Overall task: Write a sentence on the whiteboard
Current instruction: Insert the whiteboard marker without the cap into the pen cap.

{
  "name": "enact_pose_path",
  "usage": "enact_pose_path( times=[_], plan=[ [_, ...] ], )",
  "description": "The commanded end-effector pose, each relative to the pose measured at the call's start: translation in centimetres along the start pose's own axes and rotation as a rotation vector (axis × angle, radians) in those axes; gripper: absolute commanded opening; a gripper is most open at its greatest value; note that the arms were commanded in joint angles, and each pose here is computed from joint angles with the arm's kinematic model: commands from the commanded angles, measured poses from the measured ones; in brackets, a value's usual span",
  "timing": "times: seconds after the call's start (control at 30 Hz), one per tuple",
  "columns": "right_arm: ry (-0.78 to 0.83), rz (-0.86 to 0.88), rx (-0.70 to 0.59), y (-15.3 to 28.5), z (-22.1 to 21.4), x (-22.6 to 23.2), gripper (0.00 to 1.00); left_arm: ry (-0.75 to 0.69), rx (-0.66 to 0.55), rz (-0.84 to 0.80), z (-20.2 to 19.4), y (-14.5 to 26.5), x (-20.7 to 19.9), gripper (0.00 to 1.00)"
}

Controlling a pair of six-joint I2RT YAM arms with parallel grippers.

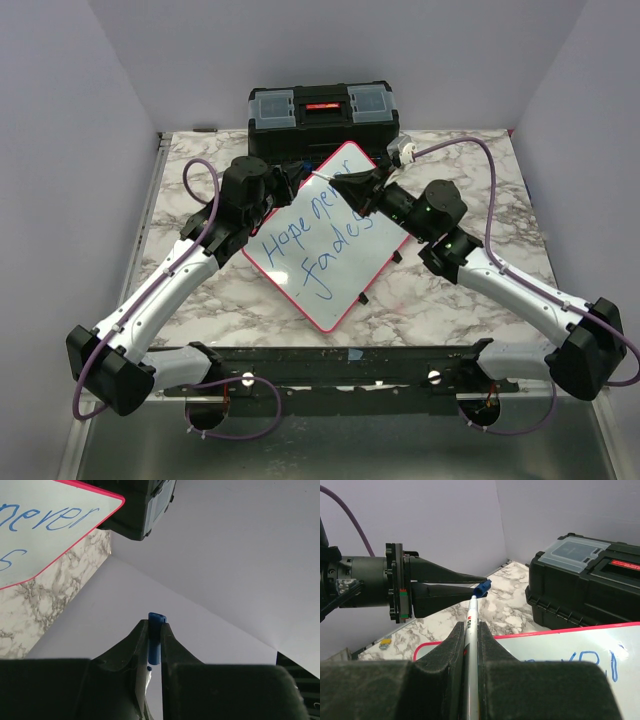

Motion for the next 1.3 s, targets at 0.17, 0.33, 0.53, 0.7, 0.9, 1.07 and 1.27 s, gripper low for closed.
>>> enact_pose_path(
  times=[0.17,0.33,0.53,0.7,0.9,1.07,1.27],
  plan=[
    [0.015,-0.001,-0.056,-0.6,1.4,0.4,0.01,0.063,0.054,-0.007,-0.8,0.1,-0.4,0.00],
    [0.016,-0.006,-0.055,-0.7,1.3,0.3,0.01,0.057,0.069,-0.005,-1.1,0.0,-0.5,0.00],
    [0.012,-0.017,-0.047,-0.8,1.0,0.0,0.01,0.055,0.086,0.010,-1.3,-0.1,-0.2,0.00],
    [0.015,-0.024,-0.055,-0.7,1.3,0.0,0.01,0.054,0.064,0.003,-0.9,0.1,-0.2,0.00],
    [0.015,-0.009,-0.074,-0.3,1.8,0.4,0.01,0.055,0.057,0.000,-0.8,0.1,-0.1,0.00],
    [0.016,-0.013,-0.089,0.0,2.0,0.5,0.01,0.061,0.060,0.009,-0.8,0.0,0.1,0.00],
    [0.020,-0.038,-0.120,0.6,2.3,0.2,0.01,0.066,0.057,-0.005,-0.7,0.2,0.0,0.00]
  ],
)
Point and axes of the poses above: each gripper's point midway between its finger pads, its own y axis back along the fingers, its own x axis along the line the jaws close on, z = x × y, the point moved 5 cm from there along y, back along the fingers, and after that the axes turned 13 degrees about -y, right-handed, at the moved point
